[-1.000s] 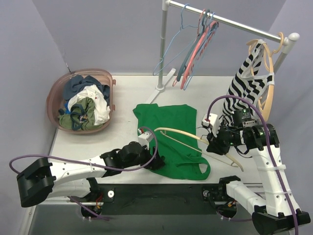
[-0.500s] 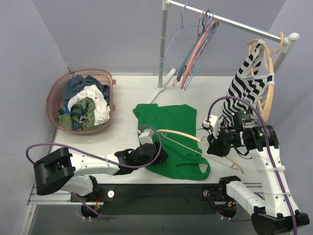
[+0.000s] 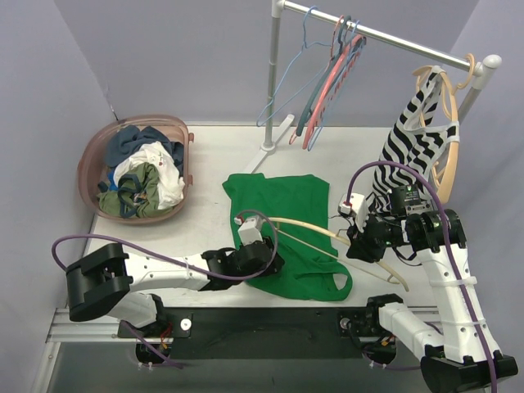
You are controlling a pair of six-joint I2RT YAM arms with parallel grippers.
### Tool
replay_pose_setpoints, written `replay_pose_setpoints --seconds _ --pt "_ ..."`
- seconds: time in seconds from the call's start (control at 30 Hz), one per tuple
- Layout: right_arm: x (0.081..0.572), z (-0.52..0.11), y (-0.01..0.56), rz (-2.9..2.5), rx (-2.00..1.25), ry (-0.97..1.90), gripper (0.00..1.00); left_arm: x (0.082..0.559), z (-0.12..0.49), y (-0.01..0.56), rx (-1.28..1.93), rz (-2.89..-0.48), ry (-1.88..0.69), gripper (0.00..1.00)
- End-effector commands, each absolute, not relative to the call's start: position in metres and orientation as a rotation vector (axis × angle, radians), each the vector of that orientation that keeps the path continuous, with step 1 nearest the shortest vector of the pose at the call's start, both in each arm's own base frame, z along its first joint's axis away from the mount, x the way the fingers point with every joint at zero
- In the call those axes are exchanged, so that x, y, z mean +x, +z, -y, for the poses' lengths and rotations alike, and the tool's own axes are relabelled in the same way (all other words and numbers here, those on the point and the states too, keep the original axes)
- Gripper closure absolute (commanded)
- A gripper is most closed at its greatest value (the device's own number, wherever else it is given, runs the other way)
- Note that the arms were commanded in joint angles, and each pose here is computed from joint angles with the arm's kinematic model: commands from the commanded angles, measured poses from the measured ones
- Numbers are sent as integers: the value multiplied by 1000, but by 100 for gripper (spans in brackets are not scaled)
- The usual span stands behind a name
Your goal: Place the tank top on the hanger
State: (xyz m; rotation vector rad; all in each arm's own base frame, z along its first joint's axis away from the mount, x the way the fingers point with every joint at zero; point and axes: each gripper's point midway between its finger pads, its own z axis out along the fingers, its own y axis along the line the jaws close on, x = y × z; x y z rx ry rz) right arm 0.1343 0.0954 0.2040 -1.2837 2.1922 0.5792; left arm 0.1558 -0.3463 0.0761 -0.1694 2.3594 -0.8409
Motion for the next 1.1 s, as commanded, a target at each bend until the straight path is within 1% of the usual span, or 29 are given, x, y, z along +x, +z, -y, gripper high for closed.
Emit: replay_pose_setpoints --seconds 0.0,0.07,0.1,0.13,0.23,0.33,0.5,0.53,0.57,0.6,0.87,0.9,1.0,1.03,1.07 --pt "128 -96 204 -2200 -1289 610 100 158 345 89 -193 -2342 -792 46" --pt "128 -95 204 -2203 -1288 606 100 156 345 96 -175 -2328 -807 42" --pt "128 -95 204 -2204 -1290 605 100 156 345 98 -173 -2324 -808 38" --pt "128 -95 204 -2203 -1288 601 100 156 339 97 -184 -2324 -777 37" --pt "128 -95 203 -2207 -1286 603 100 151 333 101 -241 -2326 -764 34" --pt "128 -95 203 -2208 -1286 604 100 146 332 98 -307 -2354 -747 34" --pt "128 -95 203 -2211 -1285 607 100 143 345 90 -337 -2386 -745 37" --pt "128 -95 203 -2214 -1284 603 100 144 348 94 -348 -2382 -747 39" --pt "128 -95 202 -2213 -1285 603 100 145 349 90 -348 -2388 -724 43" --pt "128 -94 202 -2214 -1284 600 100 147 350 91 -349 -2385 -715 44" --pt "125 -94 200 -2217 -1284 600 100 161 359 83 -362 -2399 -621 51" --pt "125 -93 199 -2221 -1284 595 100 161 359 82 -361 -2402 -618 53" --pt "126 -89 199 -2225 -1296 563 100 161 361 79 -355 -2405 -626 71" --pt "124 -88 198 -2227 -1310 558 100 161 361 81 -352 -2405 -638 84" --pt "123 -86 199 -2225 -1320 547 100 160 360 82 -347 -2404 -644 92"
